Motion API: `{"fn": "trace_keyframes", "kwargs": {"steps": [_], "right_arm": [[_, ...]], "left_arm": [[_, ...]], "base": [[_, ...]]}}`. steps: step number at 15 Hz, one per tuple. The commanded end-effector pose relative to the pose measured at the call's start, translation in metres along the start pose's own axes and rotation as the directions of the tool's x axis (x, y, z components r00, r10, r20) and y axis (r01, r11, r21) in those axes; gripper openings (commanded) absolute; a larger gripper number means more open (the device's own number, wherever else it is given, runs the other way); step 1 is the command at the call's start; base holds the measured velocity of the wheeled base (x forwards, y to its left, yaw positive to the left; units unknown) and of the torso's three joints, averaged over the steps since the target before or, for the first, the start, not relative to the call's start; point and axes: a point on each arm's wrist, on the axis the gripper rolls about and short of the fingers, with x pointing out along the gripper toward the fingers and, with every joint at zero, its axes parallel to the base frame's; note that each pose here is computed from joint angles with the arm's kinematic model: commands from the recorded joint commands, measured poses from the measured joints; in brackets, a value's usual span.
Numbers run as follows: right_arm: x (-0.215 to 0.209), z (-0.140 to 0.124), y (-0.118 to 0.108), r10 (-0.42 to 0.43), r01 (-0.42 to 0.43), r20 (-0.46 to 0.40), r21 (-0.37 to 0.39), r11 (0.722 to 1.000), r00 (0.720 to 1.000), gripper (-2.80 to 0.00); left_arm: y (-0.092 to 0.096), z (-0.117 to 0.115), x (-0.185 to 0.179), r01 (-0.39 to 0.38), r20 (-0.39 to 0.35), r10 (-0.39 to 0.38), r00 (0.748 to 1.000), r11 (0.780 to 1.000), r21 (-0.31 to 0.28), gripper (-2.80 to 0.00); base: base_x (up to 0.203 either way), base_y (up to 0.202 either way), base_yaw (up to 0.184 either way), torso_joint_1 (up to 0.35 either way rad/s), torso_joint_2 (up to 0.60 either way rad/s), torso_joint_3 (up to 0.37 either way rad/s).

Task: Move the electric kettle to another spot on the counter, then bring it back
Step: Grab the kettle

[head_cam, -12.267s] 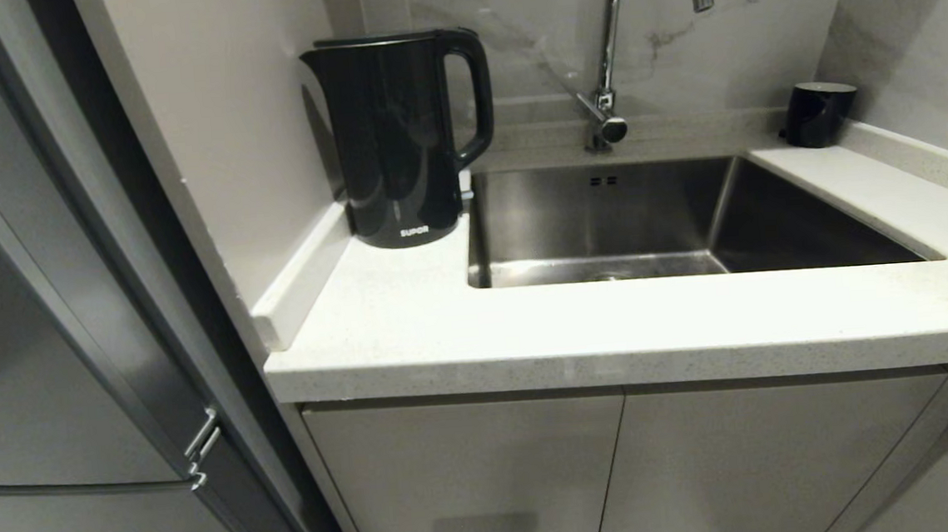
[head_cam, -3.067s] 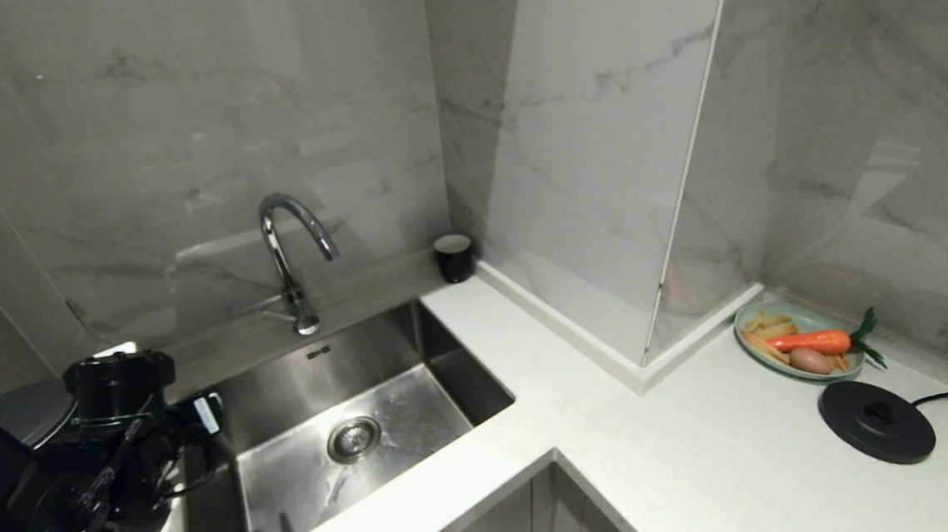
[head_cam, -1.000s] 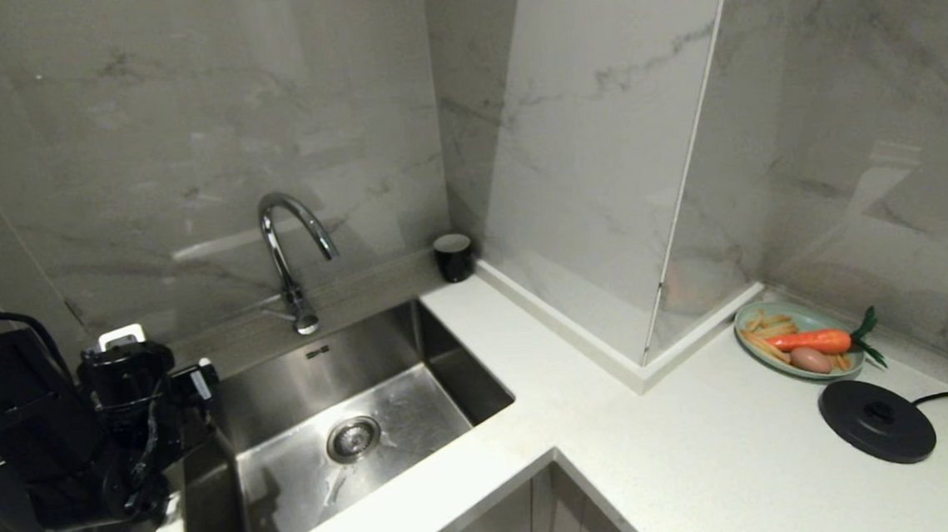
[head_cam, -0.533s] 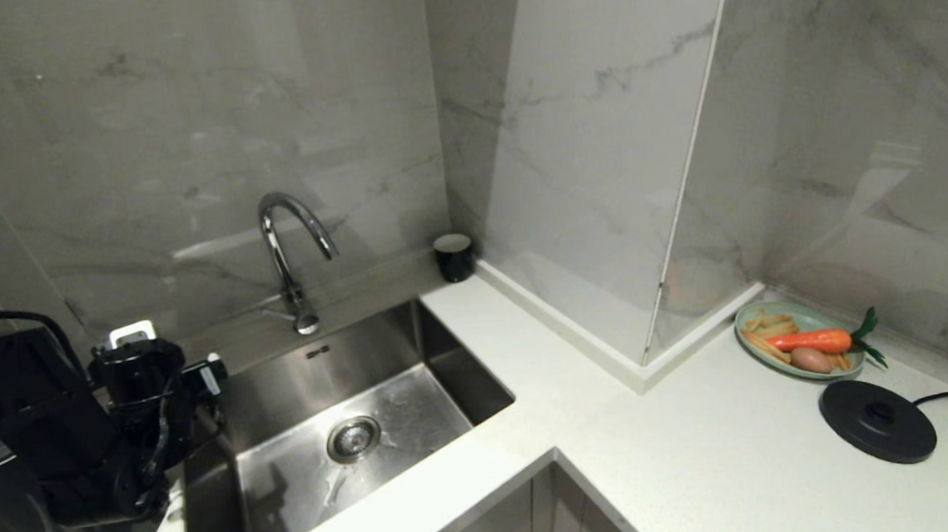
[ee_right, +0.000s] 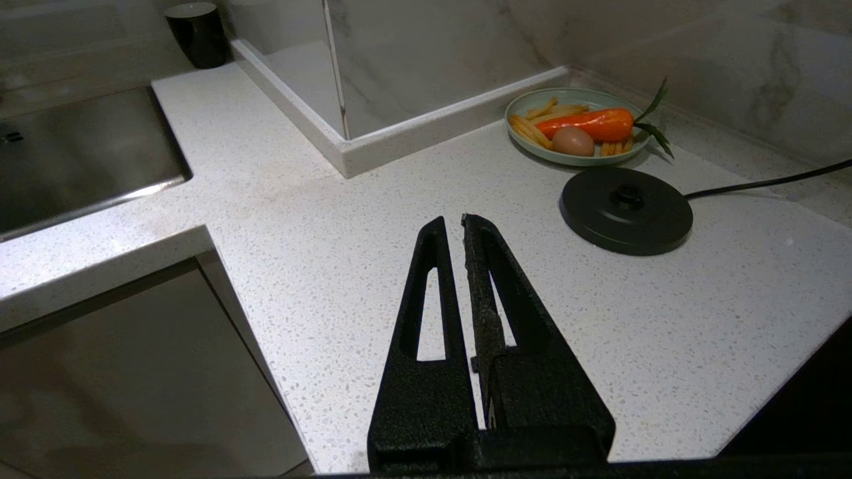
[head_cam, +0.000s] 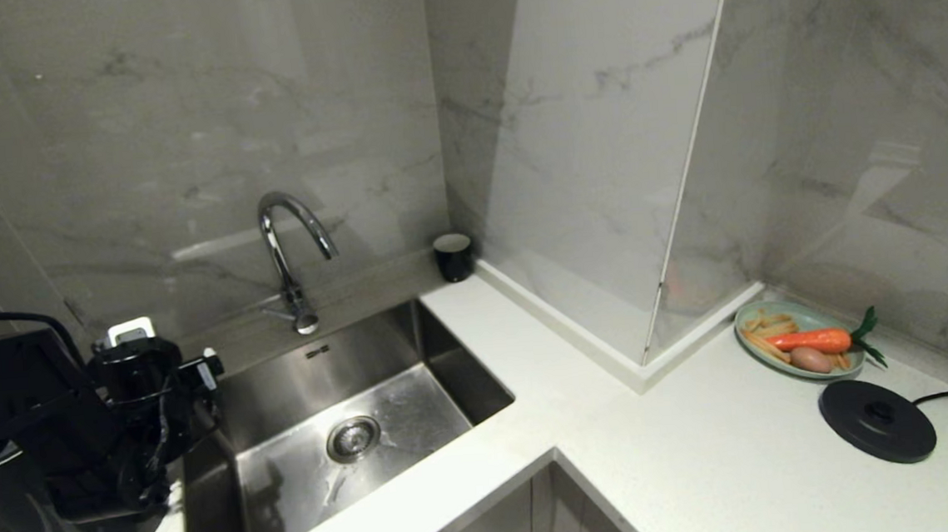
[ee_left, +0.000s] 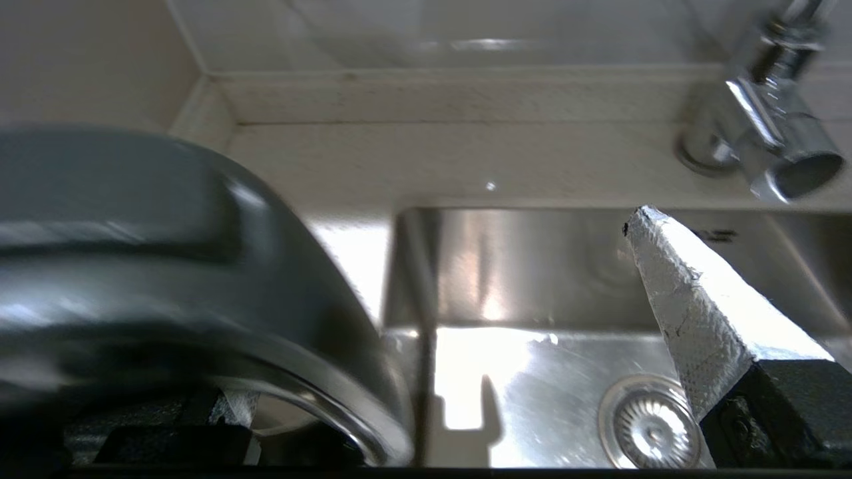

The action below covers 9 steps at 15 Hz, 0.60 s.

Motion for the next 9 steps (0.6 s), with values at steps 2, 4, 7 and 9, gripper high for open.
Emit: {"fn": "trace_keyframes", "kwargs": {"steps": [2,4,7,9], "right_arm": [[0.0000,0.0000,0.0000,0.000,0.000,0.000,-0.001,1.000,1.000,-2.80],[0.0000,0.0000,0.0000,0.000,0.000,0.000,-0.001,1.000,1.000,-2.80],[0.0000,0.0000,0.0000,0.000,0.000,0.000,-0.001,1.000,1.000,-2.80],[0.0000,0.0000,0.0000,0.000,0.000,0.000,0.000,1.000,1.000,-2.80]], "left_arm": [[0.0040,0.0064,0.0008,-0.014,0.022,0.014,1.000,1.000,-0.008,0.00],[0.0040,0.0075,0.0006,-0.014,0.025,0.014,1.000,1.000,-0.009,0.00],[0.0040,0.0076,0.0006,-0.012,0.025,0.013,1.000,1.000,-0.009,0.00],[0.0043,0.0082,0.0012,-0.014,0.027,0.014,1.000,1.000,-0.010,0.00]], "base": [[0.000,0.000,0.000,0.000,0.00,0.000],[0.000,0.000,0.000,0.000,0.00,0.000],[0.000,0.000,0.000,0.000,0.00,0.000],[0.000,0.000,0.000,0.000,0.00,0.000]]}}
